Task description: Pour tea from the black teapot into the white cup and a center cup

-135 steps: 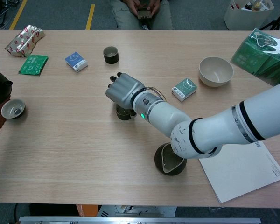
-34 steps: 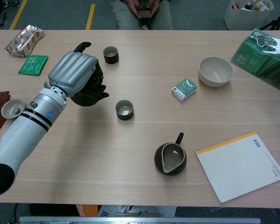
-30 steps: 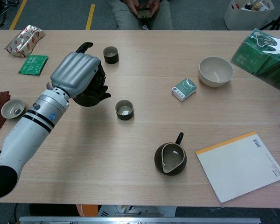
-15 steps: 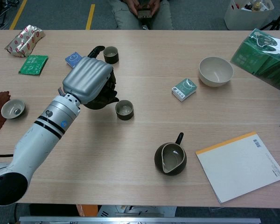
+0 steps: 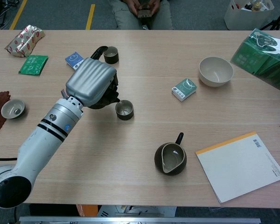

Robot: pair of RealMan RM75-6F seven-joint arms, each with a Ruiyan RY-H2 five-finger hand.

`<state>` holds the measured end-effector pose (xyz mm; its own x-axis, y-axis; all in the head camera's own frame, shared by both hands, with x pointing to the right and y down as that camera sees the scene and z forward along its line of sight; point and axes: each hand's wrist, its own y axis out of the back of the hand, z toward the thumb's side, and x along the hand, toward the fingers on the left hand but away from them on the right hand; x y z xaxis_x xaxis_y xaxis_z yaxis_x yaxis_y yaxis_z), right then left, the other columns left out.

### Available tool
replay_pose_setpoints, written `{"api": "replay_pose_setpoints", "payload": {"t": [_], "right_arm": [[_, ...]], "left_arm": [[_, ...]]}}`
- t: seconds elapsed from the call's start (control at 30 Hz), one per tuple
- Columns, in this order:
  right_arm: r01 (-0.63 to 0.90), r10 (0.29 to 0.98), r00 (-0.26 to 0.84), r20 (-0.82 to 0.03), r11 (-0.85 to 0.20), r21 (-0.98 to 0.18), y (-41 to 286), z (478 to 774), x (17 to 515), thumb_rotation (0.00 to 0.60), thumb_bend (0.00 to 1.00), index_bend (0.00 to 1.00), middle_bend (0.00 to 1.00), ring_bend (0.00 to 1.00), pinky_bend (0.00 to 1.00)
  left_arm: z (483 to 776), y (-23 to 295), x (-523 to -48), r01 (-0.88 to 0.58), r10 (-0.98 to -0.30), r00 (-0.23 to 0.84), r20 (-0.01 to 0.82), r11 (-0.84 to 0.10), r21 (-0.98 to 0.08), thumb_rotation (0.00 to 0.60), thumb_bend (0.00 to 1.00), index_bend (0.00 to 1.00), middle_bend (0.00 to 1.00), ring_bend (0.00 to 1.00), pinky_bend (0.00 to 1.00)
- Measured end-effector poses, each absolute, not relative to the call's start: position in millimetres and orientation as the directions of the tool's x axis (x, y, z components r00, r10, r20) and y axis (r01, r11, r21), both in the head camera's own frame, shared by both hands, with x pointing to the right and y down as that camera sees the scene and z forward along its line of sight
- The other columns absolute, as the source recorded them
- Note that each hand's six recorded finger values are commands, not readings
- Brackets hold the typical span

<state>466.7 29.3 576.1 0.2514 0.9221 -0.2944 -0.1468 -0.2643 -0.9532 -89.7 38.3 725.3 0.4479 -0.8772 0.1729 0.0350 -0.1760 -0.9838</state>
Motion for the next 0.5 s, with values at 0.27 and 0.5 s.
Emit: {"api": "replay_pose_setpoints", "payload": {"t": [0.27, 0.5], "right_arm": [[-0.141, 0.923, 0.248, -0.293, -0.265, -0.954, 29.0, 576.5, 468.7, 0.6, 0.09, 0.18, 0.15, 0.02, 0.08], [-0.137, 0.924, 0.248, -0.29, -0.263, -0.955, 28.8, 576.4, 469.0, 0.6, 0.09, 0.18, 0.15, 0.02, 0.08]], "left_arm": [[725.0, 37.9, -89.7, 0.053, -0.875, 0.456, 0.164, -0.157, -0.986, 0.6, 0.33, 0.94, 0.99, 0.83, 0.07], [724.6, 37.1, -92.2, 0.071, -0.875, 0.458, 0.158, -0.141, -0.987, 0.6, 0.33, 0.94, 0.99, 0.83, 0.07]]}}
